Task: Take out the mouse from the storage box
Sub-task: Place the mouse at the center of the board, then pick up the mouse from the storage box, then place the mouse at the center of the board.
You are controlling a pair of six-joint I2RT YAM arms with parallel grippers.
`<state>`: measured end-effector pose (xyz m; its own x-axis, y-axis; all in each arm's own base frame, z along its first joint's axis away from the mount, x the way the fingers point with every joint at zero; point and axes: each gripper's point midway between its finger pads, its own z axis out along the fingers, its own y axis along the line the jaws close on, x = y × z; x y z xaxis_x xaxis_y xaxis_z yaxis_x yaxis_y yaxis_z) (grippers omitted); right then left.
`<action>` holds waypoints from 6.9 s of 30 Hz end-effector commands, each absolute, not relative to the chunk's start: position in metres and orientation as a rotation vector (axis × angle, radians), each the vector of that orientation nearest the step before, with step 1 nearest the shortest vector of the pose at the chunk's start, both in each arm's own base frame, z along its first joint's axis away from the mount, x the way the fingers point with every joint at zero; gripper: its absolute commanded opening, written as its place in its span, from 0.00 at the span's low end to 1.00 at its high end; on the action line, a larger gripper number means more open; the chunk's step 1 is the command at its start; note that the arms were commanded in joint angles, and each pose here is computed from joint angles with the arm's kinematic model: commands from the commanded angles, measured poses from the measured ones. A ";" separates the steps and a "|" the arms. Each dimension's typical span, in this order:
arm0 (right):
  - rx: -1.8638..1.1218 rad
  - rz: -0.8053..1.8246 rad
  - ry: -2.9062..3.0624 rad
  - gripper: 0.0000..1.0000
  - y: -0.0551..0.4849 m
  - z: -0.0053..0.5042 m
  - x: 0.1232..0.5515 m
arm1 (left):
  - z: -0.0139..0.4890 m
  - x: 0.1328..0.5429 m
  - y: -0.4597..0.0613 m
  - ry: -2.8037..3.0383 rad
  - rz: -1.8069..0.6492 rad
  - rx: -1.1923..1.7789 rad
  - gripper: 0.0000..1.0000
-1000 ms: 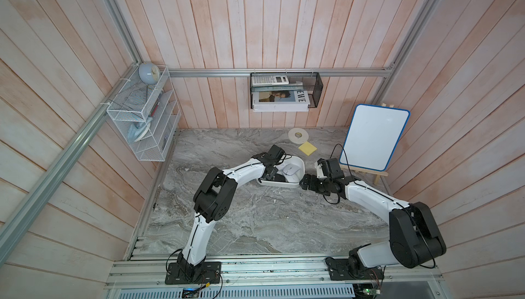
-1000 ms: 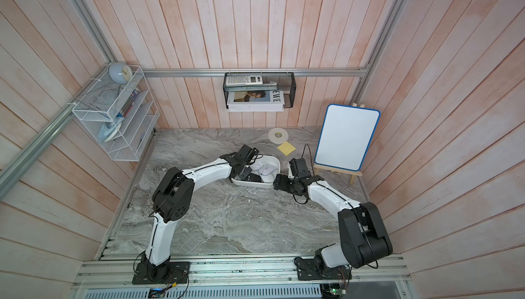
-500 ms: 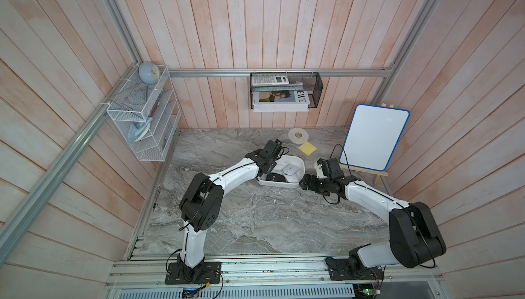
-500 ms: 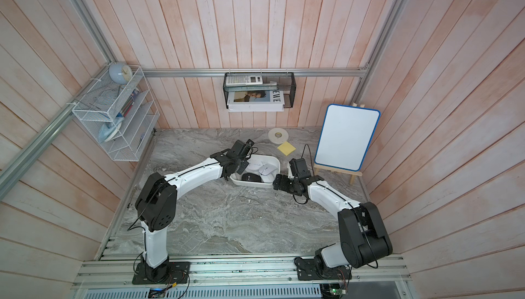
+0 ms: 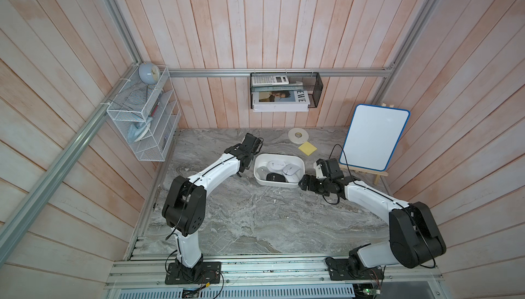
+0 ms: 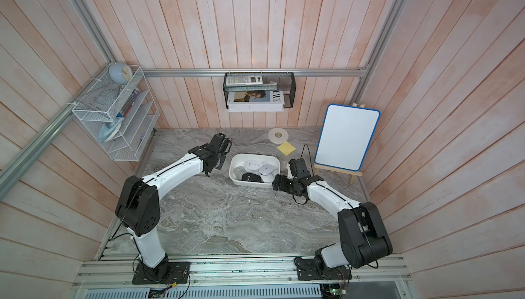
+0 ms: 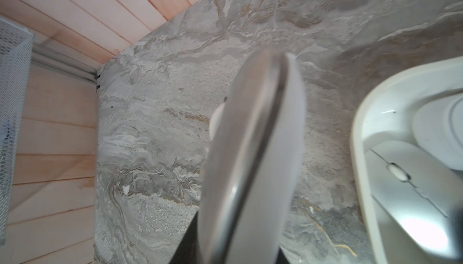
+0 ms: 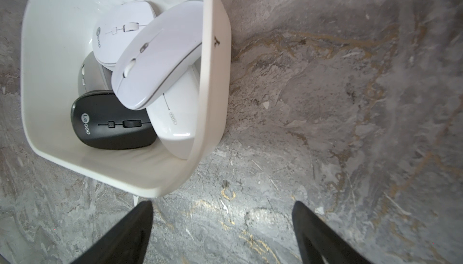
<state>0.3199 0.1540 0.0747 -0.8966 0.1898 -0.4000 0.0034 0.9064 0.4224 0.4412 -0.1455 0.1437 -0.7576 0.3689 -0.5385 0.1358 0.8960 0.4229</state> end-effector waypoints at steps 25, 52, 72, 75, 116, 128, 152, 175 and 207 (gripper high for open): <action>0.112 0.557 2.618 0.91 0.151 0.085 0.310 | 0.048 0.440 -0.067 2.732 0.797 0.185 0.20; 0.062 0.475 2.603 0.91 0.142 0.102 0.310 | 0.052 0.431 -0.103 2.742 0.501 0.173 0.53; -0.640 -0.176 2.508 0.91 0.197 0.131 0.333 | 0.112 0.387 -0.144 2.359 -0.264 -0.124 0.79; -0.701 -0.256 2.533 0.91 0.201 0.122 0.342 | 0.114 0.382 -0.144 2.322 -0.294 -0.113 0.82; -0.846 -0.774 2.409 0.55 0.211 0.078 0.416 | 0.104 0.369 -0.146 2.236 -0.367 -0.059 0.91; -0.836 -0.795 2.390 0.46 0.215 0.067 0.430 | 0.105 0.369 -0.147 2.235 -0.368 -0.056 0.92; -0.781 -0.792 2.330 0.17 0.212 0.099 0.425 | 0.108 0.368 -0.148 2.228 -0.380 -0.054 0.92; -0.754 -0.568 2.270 0.12 0.218 0.202 0.310 | 0.141 0.358 -0.116 2.112 -0.267 -0.149 0.95; -0.567 -0.803 2.528 0.11 0.164 0.083 0.251 | 0.134 0.351 -0.110 2.115 -0.250 -0.162 0.96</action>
